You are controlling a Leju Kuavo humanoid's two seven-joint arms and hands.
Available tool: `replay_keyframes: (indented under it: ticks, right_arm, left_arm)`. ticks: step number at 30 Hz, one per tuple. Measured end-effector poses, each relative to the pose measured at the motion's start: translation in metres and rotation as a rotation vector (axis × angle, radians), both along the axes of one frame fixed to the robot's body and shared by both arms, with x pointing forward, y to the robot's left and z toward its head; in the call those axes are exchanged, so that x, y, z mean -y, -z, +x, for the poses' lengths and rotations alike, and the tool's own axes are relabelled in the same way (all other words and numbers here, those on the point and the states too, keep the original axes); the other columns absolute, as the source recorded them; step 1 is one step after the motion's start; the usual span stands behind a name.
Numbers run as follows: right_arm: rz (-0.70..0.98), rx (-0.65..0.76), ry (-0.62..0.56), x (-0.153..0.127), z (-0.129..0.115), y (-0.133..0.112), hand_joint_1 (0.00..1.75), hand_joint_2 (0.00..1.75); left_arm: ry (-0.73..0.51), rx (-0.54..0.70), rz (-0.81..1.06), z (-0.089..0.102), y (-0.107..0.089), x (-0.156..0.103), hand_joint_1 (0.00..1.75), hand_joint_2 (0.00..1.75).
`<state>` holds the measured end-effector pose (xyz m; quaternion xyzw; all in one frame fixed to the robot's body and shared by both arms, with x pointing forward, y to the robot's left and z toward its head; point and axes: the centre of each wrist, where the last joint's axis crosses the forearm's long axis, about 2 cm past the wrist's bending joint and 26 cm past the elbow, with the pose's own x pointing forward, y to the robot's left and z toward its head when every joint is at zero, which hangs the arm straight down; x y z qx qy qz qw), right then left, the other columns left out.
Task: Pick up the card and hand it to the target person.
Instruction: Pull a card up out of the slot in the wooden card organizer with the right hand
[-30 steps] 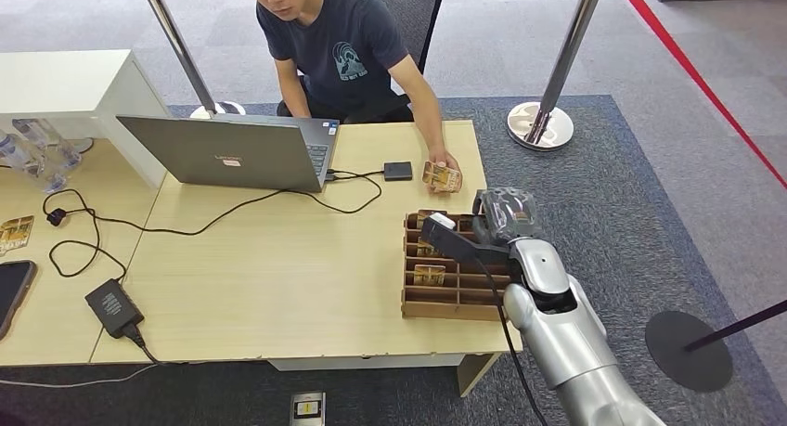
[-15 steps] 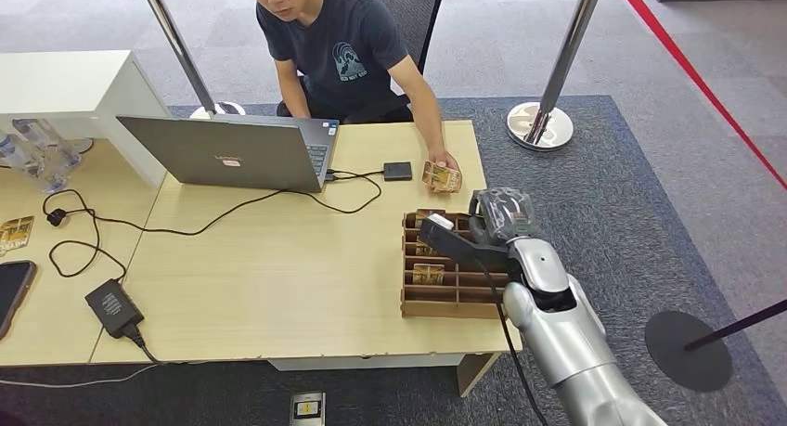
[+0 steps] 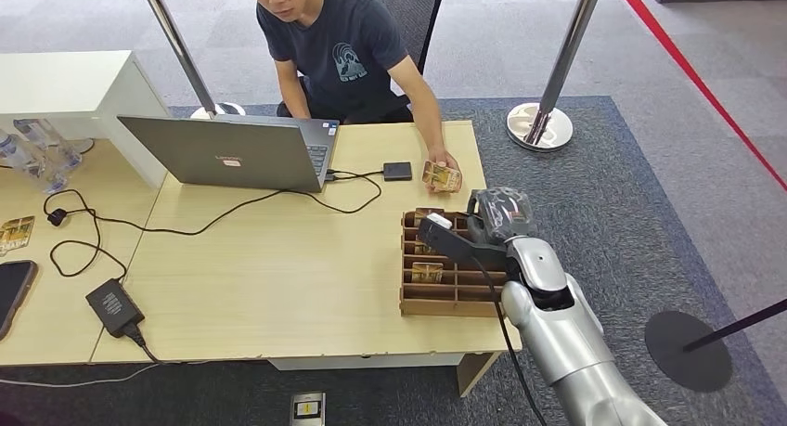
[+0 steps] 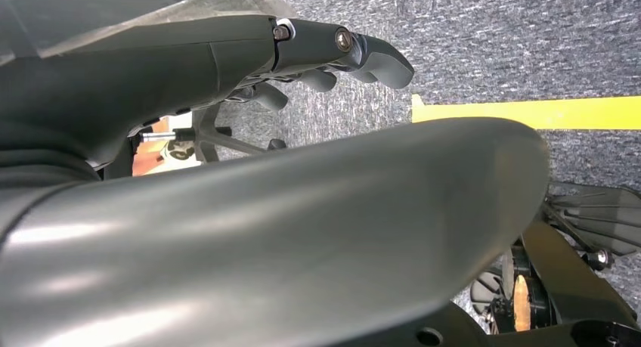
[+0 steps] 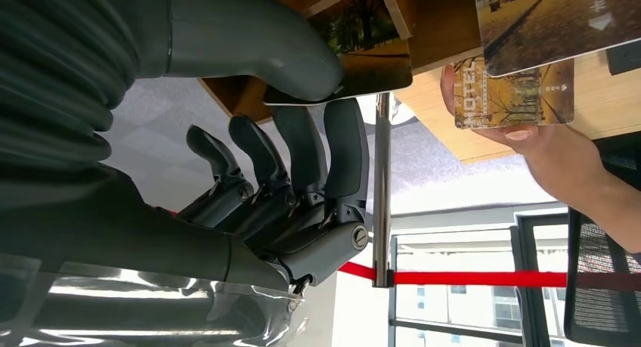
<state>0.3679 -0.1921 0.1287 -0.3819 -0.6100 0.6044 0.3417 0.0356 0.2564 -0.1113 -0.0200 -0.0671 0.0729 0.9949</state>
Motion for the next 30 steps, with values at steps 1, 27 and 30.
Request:
replay_keyframes:
  ticks: [1,27,30]
  right_arm:
    - [0.0,0.001,0.001,0.001,-0.0001,0.0003,1.75,1.75]
    - [0.02,0.034,-0.001,0.0095,-0.0056,-0.0017,1.75,1.75]
    - [0.033,0.049,-0.006,0.0096,-0.0068,-0.0045,1.75,1.75]
  left_arm:
    - [0.001,0.0,-0.001,0.0,0.0,0.0005,0.0,0.0]
    - [0.02,0.011,0.001,0.0021,0.0,-0.0027,0.0,0.0]
    - [0.019,0.011,0.003,0.0019,0.0,-0.003,0.0,0.0]
